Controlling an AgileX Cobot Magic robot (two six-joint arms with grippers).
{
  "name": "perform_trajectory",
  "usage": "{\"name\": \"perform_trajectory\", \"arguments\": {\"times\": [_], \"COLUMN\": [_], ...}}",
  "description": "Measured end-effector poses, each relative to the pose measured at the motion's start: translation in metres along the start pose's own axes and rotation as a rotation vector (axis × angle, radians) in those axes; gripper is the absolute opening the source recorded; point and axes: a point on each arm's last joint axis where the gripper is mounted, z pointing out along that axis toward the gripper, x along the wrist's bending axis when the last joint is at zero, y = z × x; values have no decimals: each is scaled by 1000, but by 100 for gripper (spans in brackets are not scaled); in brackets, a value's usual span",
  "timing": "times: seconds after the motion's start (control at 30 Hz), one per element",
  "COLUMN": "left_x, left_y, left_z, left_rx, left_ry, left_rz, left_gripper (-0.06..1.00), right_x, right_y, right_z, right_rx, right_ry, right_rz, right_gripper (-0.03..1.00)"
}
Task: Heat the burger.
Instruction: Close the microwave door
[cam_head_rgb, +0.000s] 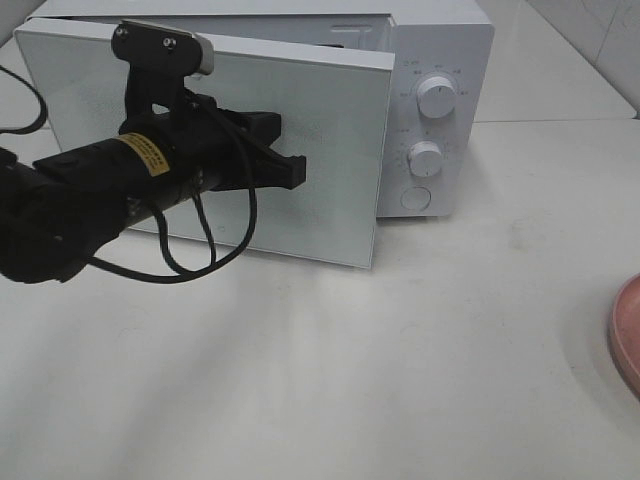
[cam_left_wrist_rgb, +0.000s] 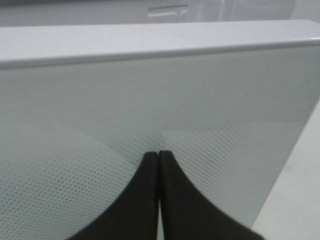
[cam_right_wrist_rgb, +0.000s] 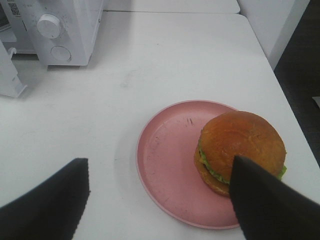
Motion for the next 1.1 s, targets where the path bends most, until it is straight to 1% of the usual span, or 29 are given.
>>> {"name": "perform_trajectory", "arguments": {"times": [0.07, 0.13, 0.23, 0.37, 0.53, 0.67, 0.73, 0.77, 0.9, 0.97, 1.1], "left_x": [-1, -2, -2, -2, -4, -7, -13, -13, -15, -14, -16], "left_y": [-1, -1, -1, 6, 11, 8, 6, 6, 8, 9, 11], "left_z": [4, 18, 21, 36, 51, 58, 70, 70, 84, 88, 96], "left_rx": [4, 10, 8, -6, -12, 4, 37, 37, 41, 36, 87], "left_ry": [0, 7, 9, 20, 19, 11, -1, -1, 8, 20, 16], "left_rz": [0, -5, -9, -28, -23, -17, 3, 3, 24, 14, 21], "left_gripper": [0, 0, 0, 0, 0, 0, 0, 0, 0, 0, 0], "right_x": [0, 0, 0, 0, 0, 0, 0, 0, 0, 0, 0], "right_y": [0, 0, 0, 0, 0, 0, 0, 0, 0, 0, 0], "right_z": [0, 0, 0, 0, 0, 0, 0, 0, 0, 0, 0], "right_rx": [0, 0, 0, 0, 0, 0, 0, 0, 0, 0, 0], "right_ry": [0, 0, 0, 0, 0, 0, 0, 0, 0, 0, 2], "right_rz": [0, 0, 0, 0, 0, 0, 0, 0, 0, 0, 1], "right_gripper": [77, 77, 77, 77, 77, 77, 77, 77, 77, 77, 77]}}
